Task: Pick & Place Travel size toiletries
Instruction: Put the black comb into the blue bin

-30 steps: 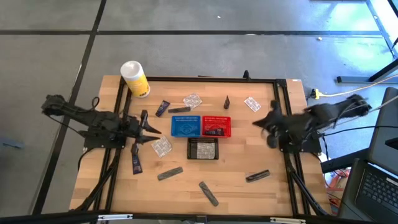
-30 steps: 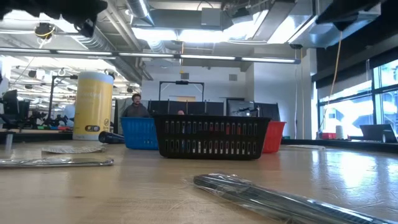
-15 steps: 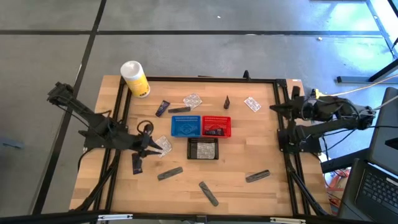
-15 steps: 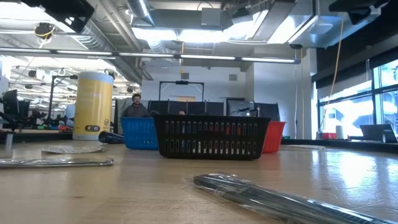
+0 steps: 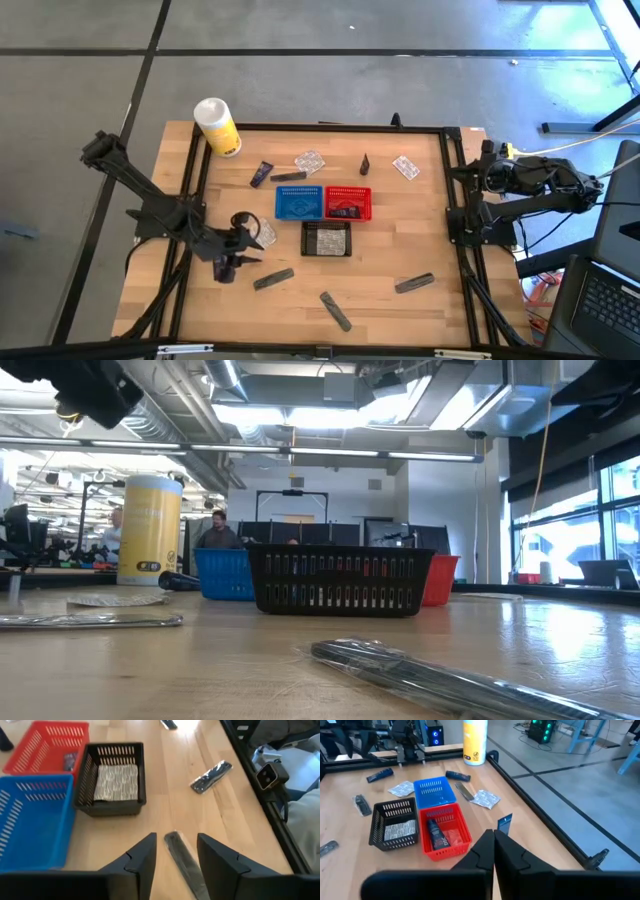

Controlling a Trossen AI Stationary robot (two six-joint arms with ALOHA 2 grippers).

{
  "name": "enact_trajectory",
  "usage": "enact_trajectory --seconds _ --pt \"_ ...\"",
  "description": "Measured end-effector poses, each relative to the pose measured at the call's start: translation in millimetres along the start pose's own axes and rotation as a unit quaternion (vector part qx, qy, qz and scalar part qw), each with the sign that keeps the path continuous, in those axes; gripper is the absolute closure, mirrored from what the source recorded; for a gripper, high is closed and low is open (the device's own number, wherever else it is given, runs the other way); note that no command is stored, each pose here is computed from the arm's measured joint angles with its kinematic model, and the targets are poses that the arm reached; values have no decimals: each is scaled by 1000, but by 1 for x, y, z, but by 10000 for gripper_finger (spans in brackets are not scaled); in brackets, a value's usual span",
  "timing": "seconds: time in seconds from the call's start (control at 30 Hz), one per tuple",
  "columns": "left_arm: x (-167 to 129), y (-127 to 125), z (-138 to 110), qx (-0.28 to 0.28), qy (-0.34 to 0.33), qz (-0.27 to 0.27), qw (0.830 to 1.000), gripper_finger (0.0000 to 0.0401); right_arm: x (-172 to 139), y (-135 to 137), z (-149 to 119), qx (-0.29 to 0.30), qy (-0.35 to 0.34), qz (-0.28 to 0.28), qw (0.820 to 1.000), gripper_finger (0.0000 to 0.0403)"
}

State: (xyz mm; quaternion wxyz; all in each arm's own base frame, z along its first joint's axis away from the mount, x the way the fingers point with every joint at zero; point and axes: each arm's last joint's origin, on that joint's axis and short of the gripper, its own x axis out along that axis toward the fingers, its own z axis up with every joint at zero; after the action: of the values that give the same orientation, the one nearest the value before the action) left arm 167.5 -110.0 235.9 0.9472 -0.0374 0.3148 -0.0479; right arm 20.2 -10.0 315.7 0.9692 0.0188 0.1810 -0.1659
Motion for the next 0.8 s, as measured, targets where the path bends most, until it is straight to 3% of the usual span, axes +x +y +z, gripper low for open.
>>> enact_trajectory --seconds 0.3,0.63,0.8 --pt "31 -11 -12 -22 67 -19 997 230 0 0 0 1 -2 0 1000 357" --pt "71 -23 -18 -78 68 -34 994 214 0 0 0 1 -1 0 1000 330" --pt "84 -24 -29 -58 100 -29 993 214 0 0 0 1 -1 0 1000 320"
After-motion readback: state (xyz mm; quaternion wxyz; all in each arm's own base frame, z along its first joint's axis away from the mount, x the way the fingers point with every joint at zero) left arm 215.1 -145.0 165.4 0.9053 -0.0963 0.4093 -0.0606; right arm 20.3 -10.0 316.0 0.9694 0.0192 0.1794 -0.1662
